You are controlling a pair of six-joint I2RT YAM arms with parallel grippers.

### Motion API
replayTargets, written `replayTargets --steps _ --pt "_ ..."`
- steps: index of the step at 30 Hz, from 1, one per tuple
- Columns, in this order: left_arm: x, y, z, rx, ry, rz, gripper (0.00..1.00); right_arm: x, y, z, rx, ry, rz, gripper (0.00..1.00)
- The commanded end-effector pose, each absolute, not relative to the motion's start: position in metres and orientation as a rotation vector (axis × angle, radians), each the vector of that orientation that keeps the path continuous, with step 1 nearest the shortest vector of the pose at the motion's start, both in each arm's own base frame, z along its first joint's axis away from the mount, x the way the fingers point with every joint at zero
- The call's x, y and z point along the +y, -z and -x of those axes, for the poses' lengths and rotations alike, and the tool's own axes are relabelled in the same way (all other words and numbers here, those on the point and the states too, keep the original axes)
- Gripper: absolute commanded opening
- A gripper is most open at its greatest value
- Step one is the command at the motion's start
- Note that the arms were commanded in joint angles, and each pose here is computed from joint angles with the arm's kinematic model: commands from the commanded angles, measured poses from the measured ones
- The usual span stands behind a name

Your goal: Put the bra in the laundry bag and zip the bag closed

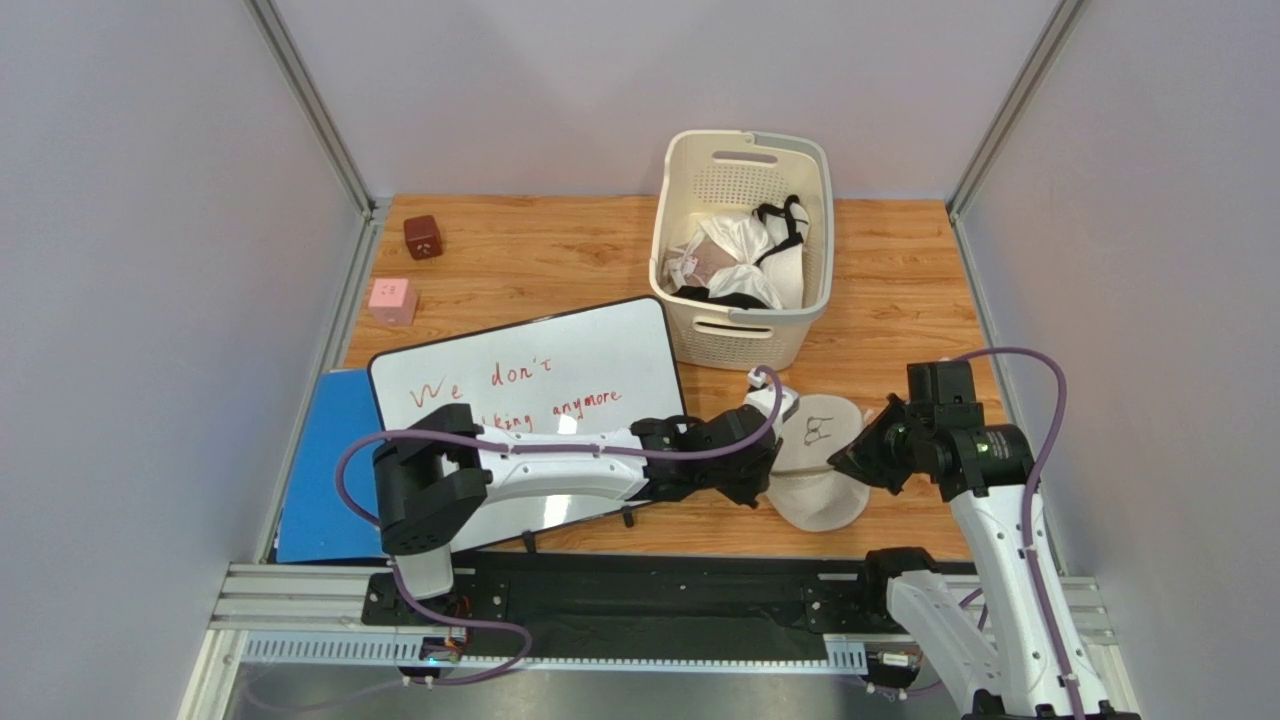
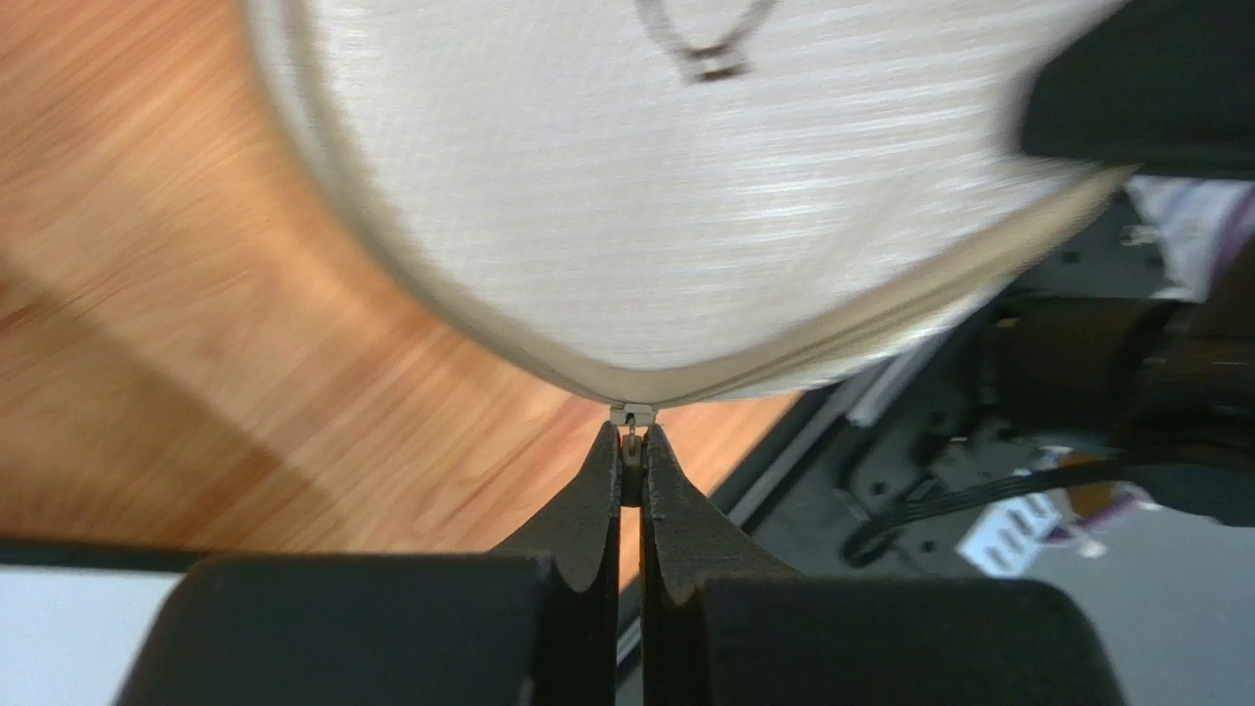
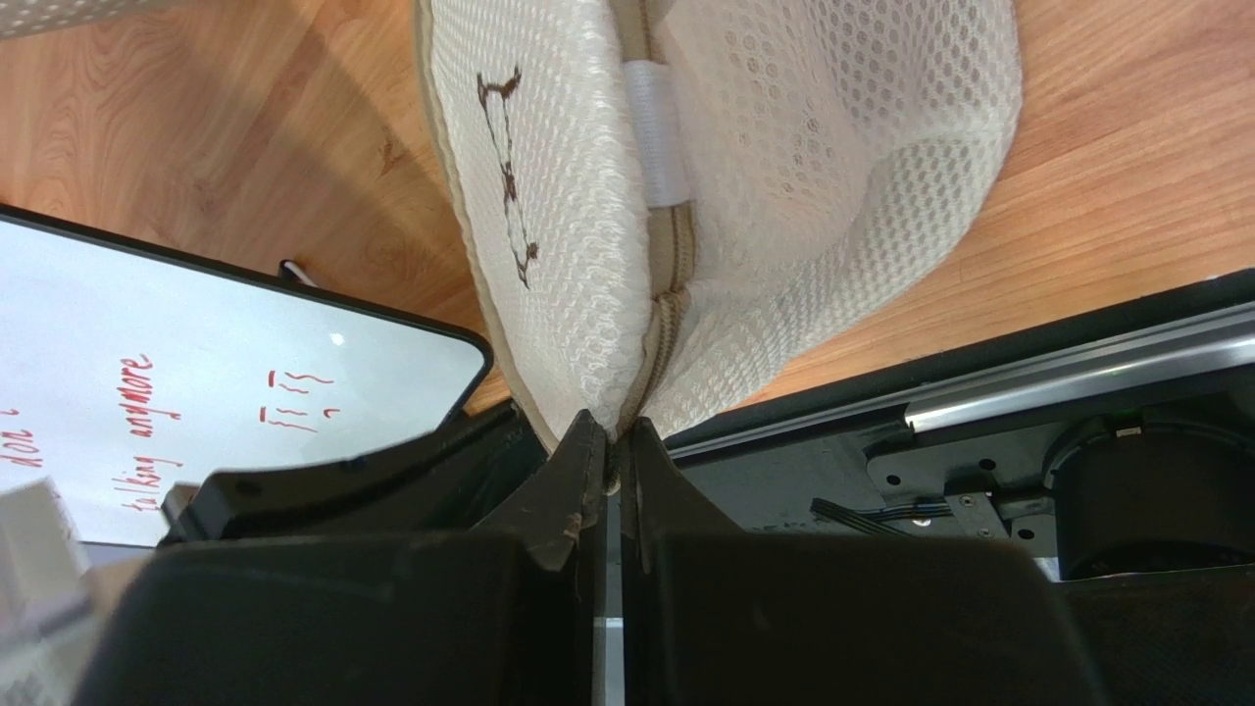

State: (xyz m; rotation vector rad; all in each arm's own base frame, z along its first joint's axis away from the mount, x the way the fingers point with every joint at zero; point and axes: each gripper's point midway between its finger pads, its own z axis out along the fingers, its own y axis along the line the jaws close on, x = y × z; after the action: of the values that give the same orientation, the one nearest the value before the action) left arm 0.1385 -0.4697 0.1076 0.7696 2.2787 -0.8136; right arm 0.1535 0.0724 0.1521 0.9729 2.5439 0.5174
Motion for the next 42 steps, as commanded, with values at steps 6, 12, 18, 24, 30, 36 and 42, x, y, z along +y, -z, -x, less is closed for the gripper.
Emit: replayTargets --steps 6,12,18,24,30,36,42 --pt "-0.453 -0.137 -0.138 2.202 0.854 -0.844 0.0 0.068 -0.169 -0.17 2.489 -0.504 -0.854 0.0" --pt "-0.492 -0.174 -0.104 2.078 1.013 -0.964 0.0 0.083 -0.167 -0.191 2.52 -0.596 -0.772 0.0" --pt "-0.507 -0.187 -0.094 2.059 1.122 -0.936 0.0 0.097 -0.171 -0.214 2.569 -0.664 -0.632 0.04" --pt "-0.497 -0.161 -0.114 2.161 0.979 -0.856 0.0 0.074 -0.171 -0.2 2.565 -0.495 -0.612 0.56" --pt "-0.497 -0.16 -0.116 2.157 0.961 -0.859 0.0 0.074 -0.164 -0.159 2.572 -0.518 -0.686 0.66" --pt "-0.5 -0.165 -0.111 2.15 1.006 -0.875 0.0 0.1 -0.15 -0.153 2.591 -0.733 -0.742 0.63" --pt "-0.504 -0.168 -0.107 2.146 1.049 -0.873 0.0 0.107 -0.154 -0.16 2.568 -0.792 -0.741 0.57"
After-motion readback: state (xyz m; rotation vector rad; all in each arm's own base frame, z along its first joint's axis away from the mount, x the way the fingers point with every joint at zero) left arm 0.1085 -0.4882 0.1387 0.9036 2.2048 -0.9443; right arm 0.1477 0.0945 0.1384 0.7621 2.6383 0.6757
